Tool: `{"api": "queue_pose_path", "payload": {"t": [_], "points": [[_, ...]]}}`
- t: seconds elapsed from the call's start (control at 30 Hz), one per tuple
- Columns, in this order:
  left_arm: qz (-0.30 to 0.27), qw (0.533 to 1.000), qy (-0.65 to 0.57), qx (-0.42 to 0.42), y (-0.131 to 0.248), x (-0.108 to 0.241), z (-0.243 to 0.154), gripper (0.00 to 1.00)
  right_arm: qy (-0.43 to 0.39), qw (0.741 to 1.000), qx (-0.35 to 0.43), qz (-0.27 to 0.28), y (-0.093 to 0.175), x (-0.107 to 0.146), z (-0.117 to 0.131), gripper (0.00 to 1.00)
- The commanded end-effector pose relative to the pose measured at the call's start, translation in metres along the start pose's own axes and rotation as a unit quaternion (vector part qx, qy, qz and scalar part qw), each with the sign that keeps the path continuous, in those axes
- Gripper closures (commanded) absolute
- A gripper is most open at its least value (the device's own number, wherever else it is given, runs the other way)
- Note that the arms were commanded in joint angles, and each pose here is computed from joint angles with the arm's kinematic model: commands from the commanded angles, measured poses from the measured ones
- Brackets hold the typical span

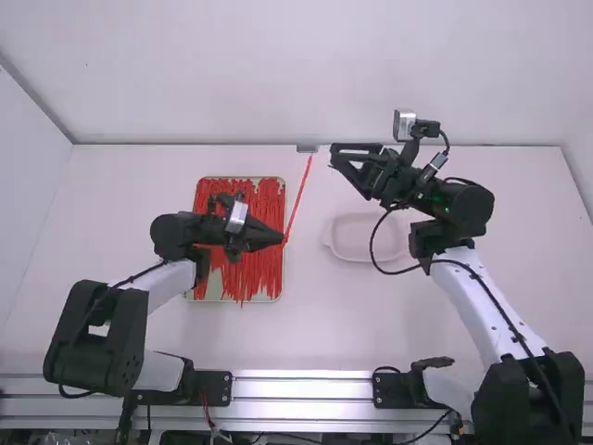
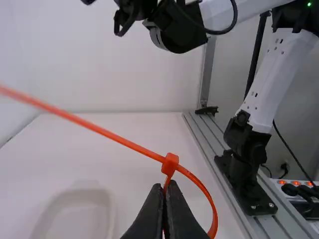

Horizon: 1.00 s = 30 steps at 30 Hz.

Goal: Fasten the cable tie

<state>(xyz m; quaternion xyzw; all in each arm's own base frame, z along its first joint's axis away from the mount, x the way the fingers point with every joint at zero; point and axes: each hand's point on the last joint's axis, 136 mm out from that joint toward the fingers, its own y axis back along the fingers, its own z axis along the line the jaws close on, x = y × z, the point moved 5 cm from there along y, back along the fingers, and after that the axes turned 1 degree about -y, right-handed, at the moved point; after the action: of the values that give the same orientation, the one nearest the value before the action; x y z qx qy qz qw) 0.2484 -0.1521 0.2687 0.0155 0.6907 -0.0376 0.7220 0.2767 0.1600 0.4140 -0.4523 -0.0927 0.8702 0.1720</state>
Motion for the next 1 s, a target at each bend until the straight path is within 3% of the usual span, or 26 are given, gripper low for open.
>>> {"api": "queue_pose_path", "payload": {"t": [0.0,0.5,0.7,0.97], "points": [[0.002,1.000,-0.016,0.001,0.001,-0.010,0.006,0.98,0.021,0.999,-0.015,0.020,0.001,-0.004,0.015,0.49],[-0.001,0.999,-0.054,0.002,0.000,-0.044,0.018,0.99,0.015,0.998,-0.014,0.054,0.006,0.006,0.009,0.42],[-0.003,0.997,-0.073,0.002,-0.001,-0.061,0.022,0.98,0.005,0.999,-0.004,0.048,0.010,0.014,0.000,0.44],[-0.002,0.997,-0.079,0.004,-0.002,-0.086,0.032,0.98,-0.020,0.999,0.007,0.035,0.009,0.031,-0.013,0.37]]}}
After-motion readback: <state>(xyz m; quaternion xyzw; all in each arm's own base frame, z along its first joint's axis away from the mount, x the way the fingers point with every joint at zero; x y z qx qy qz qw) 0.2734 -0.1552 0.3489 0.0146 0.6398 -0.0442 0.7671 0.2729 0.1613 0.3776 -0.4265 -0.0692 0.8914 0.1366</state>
